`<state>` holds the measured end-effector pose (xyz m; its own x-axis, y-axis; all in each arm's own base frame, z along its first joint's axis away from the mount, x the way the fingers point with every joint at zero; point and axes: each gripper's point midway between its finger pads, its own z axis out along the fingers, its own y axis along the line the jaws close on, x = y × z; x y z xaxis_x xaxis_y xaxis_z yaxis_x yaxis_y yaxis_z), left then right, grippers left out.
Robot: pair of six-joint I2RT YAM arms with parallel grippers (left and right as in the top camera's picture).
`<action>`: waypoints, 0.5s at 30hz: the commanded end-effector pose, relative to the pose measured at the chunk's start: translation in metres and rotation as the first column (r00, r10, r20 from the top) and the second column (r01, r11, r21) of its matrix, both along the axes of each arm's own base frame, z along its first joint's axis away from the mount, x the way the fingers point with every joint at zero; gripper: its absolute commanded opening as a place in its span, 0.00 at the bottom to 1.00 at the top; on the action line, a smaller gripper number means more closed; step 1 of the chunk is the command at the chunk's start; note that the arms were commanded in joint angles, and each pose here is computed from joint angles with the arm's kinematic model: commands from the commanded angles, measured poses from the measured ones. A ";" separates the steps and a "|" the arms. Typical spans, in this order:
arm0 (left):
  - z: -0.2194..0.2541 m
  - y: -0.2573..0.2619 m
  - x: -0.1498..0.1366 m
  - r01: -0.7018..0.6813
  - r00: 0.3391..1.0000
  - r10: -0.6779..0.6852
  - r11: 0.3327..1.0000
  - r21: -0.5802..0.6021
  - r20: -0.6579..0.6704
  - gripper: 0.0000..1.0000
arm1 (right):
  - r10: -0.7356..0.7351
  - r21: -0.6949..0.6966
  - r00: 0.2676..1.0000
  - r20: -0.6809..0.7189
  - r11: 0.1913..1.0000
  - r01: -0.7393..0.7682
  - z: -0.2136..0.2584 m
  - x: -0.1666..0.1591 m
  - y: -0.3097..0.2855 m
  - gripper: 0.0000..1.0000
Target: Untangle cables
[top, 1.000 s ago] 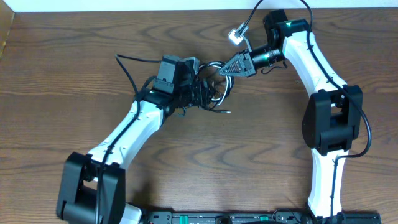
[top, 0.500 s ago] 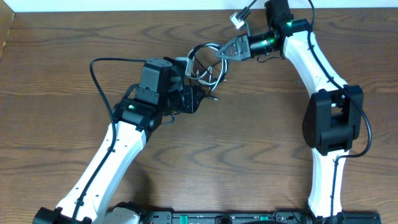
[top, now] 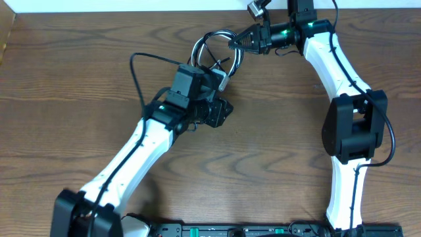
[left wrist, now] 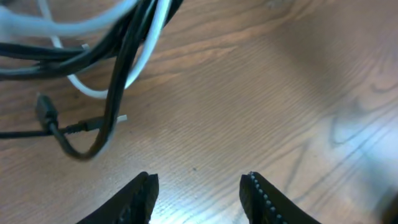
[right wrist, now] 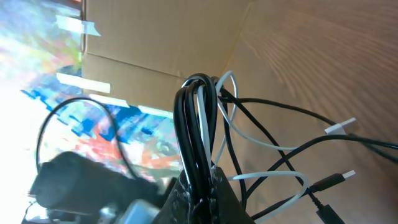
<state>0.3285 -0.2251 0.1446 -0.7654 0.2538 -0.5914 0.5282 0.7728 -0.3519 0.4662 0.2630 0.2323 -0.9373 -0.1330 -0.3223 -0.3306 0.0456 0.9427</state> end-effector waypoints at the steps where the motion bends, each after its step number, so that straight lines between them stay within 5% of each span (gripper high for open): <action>1: -0.016 0.009 0.014 -0.036 0.999 0.034 0.996 0.083 0.026 0.48 | 0.066 0.072 0.997 -0.028 0.995 -0.064 0.016 -0.010 -0.001 0.01; 15: -0.013 0.019 0.036 -0.116 0.988 0.100 0.985 0.130 0.119 0.54 | 0.067 0.076 0.997 -0.023 0.995 -0.065 0.016 -0.010 -0.002 0.01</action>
